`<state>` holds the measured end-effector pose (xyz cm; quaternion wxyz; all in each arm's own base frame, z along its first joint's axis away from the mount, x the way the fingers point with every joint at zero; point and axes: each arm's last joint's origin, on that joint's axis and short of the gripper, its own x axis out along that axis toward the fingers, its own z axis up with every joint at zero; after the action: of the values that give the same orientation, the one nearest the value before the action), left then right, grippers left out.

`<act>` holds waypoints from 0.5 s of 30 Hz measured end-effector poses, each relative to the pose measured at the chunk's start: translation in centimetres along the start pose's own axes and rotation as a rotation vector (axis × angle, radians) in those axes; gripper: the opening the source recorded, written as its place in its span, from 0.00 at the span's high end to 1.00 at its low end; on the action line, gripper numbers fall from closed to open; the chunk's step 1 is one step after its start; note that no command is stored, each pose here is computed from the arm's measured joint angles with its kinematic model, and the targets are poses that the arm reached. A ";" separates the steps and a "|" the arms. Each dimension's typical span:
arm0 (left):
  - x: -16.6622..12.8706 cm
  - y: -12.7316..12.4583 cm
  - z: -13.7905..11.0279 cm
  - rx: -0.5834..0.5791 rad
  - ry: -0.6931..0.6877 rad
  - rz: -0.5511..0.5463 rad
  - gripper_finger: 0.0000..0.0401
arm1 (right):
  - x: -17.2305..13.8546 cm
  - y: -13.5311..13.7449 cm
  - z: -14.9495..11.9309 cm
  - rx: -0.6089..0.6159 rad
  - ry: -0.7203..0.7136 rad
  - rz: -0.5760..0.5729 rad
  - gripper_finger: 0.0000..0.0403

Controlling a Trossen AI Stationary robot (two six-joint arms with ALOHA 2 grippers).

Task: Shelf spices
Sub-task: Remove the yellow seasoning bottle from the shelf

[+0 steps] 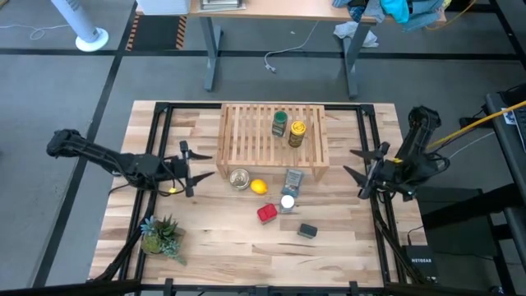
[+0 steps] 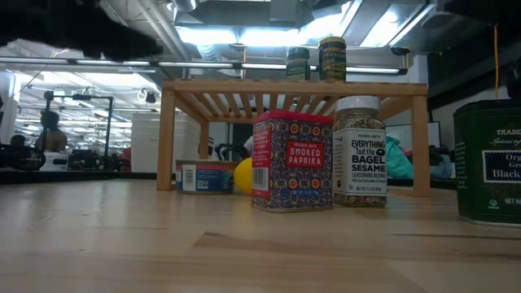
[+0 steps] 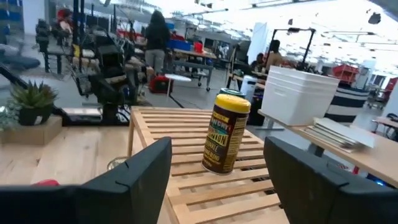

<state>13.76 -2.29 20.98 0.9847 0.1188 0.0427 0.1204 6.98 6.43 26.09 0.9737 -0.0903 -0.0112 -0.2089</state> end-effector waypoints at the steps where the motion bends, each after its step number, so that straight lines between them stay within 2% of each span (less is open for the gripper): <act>1: 0.0 0.0 -0.5 -0.008 0.011 0.003 0.42 | 0.1 0.0 -0.5 0.011 -0.009 0.000 0.36; 5: 0.2 0.2 -1.7 -0.031 0.026 -0.018 0.42 | 0.7 -0.1 -2.2 0.027 -0.033 -0.026 0.36; 10: 0.4 0.7 -2.1 -0.026 -0.073 -0.075 0.42 | 1.5 0.1 -3.6 0.016 -0.111 0.011 0.36; 15: 0.6 1.5 -2.5 -0.021 -0.113 -0.061 0.42 | 2.6 0.0 -4.8 0.020 -0.132 0.016 0.36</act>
<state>13.72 -0.18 18.89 0.9899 0.1139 -0.0108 0.0838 9.30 4.53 21.52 0.9734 -0.0941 -0.0767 -0.1944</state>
